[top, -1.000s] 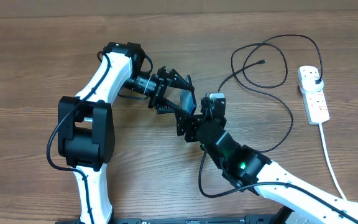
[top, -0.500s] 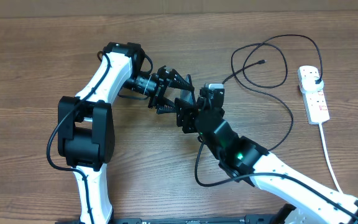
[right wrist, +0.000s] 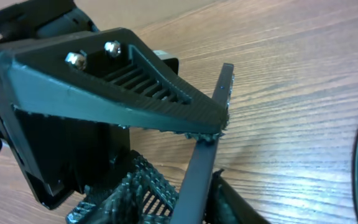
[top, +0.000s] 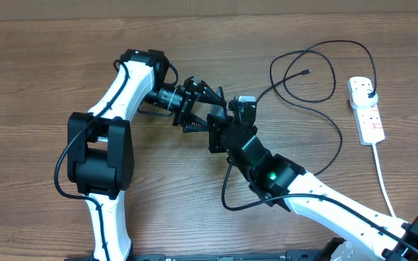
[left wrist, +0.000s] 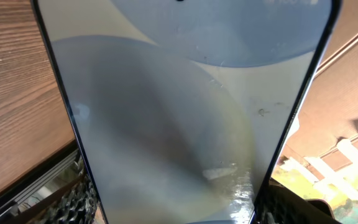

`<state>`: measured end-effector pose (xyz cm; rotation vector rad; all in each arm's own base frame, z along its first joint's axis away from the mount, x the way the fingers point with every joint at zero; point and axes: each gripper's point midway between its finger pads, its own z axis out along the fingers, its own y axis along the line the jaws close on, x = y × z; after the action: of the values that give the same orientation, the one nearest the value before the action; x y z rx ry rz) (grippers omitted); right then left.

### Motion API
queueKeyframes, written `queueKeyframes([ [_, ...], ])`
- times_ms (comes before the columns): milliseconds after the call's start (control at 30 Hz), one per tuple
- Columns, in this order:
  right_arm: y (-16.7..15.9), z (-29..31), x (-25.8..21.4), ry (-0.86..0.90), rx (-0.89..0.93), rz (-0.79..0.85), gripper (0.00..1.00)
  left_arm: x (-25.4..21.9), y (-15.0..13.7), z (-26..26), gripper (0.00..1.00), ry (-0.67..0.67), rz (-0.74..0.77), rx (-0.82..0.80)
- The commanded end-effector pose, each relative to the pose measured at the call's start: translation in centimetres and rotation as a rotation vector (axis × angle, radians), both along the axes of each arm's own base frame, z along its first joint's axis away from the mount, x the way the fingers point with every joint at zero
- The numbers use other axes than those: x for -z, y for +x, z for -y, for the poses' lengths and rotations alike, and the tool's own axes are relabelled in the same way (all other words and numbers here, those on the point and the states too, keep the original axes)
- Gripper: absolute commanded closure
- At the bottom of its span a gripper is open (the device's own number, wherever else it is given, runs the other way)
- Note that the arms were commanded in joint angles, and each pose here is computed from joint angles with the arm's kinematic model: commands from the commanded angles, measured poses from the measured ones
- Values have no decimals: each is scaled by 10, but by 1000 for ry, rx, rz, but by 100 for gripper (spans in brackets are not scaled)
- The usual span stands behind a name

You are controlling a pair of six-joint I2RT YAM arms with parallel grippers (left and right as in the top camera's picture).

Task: Plug charger to phone and switch on socket
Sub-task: 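Grasp the phone's bottom edge with the right gripper, release left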

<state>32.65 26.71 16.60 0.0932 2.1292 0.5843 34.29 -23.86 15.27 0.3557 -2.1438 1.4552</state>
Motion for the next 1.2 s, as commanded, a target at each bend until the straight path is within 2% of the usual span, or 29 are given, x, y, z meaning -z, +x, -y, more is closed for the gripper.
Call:
queueKeyframes([
  [0, 1, -9, -12, 55, -22, 0, 73, -9, 6, 2, 39, -40, 37, -2],
  [267, -5, -18, -10, 107, -59, -46, 84, -9, 6, 2, 30, -39, 38, -2],
  [567, -8, -20, -14, 157, -47, -65, 94, -8, 6, 2, 25, -38, 37, -2],
  [633, -8, -20, -18, 173, -44, -60, 96, -7, 6, 2, 18, -31, 38, 0],
  [733, -9, -19, -25, 195, -38, -55, 96, -6, 6, 1, 1, -24, 39, 2],
  [767, -9, -18, -27, 196, -37, -52, 96, -6, 6, 1, 0, -25, 39, 1],
  [1033, -11, 5, -27, 147, 32, -61, 96, -15, 17, -10, 0, -75, 36, -51],
  [1167, -7, 26, -27, 191, 120, -106, 96, -17, 23, -25, 0, -84, 68, -79],
])
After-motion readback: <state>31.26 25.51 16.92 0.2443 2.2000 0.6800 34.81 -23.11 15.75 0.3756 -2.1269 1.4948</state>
